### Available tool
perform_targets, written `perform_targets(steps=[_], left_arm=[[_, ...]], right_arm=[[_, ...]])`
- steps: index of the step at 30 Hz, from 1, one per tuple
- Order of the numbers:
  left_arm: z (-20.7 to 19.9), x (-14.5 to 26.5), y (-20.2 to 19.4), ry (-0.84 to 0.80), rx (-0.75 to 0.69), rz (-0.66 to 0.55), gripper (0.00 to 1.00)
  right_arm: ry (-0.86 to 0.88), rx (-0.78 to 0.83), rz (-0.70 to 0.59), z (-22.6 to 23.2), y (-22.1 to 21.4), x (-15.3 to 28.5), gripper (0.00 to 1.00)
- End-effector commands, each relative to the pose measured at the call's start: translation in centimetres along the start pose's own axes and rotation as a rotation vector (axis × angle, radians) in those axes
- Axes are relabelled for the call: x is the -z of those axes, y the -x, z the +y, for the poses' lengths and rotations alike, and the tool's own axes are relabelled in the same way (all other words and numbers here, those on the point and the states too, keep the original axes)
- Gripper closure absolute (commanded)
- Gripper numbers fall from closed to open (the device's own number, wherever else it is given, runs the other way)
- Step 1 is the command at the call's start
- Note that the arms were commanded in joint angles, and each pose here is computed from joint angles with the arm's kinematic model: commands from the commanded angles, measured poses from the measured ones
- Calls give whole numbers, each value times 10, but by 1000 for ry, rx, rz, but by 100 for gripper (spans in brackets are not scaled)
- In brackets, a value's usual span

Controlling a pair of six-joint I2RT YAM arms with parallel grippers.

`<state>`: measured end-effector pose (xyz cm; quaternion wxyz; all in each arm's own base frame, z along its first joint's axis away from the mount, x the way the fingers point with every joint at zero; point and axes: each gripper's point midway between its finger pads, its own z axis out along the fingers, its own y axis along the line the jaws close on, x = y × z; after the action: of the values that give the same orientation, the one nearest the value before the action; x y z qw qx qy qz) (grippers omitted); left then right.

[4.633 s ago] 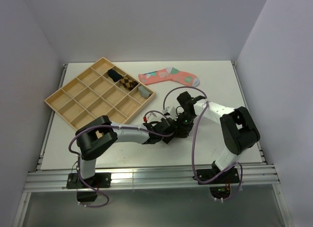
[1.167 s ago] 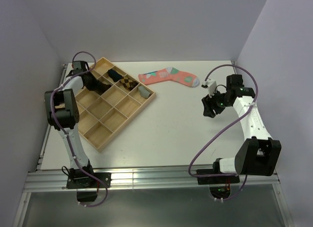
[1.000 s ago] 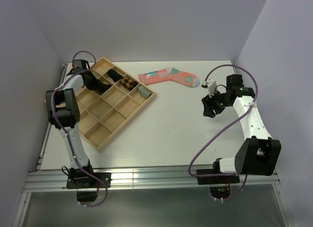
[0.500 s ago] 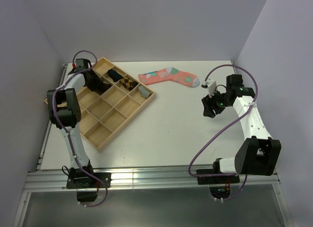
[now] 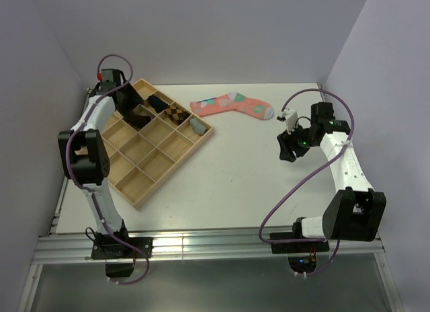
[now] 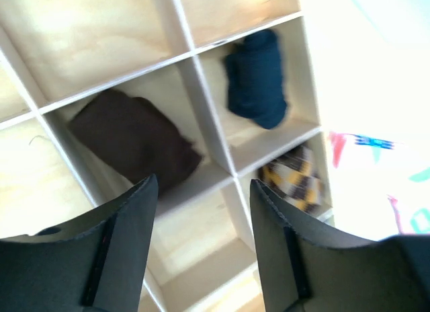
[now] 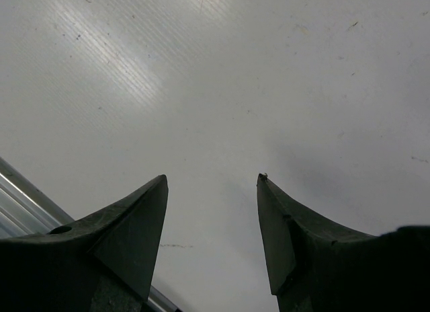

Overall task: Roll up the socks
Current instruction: Place the sock in the storage box, then reset both arms

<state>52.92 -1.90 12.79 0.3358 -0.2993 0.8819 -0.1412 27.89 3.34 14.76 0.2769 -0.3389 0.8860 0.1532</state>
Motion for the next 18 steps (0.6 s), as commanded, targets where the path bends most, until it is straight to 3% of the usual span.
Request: perform_targets(steps=[1,5,7,8,12,16,18], left_arm=[[-21,53,30,-47,-23,-121,38],[-41,101,30,-111,-58,-192,40],[-51,112,5,-136,-87,-185,39],[-73,138,0,-211,-111,-225,39],[-97,168,-71,-341,-151,-183,39],[-132,218,-145,-582,-216,-165,39],[-129,221,-181,-634,-249,-125,38]], right_arm=[[-10,-23,-17,2,-1,1,37],[-26,-24,-54,5,5,7,37],[-44,-31,-77,6,9,11,37],[-47,-33,-89,7,11,13,36],[-56,-21,-163,16,26,28,32],[-73,-25,-226,22,36,38,31],[-77,-28,-244,25,36,39,30]])
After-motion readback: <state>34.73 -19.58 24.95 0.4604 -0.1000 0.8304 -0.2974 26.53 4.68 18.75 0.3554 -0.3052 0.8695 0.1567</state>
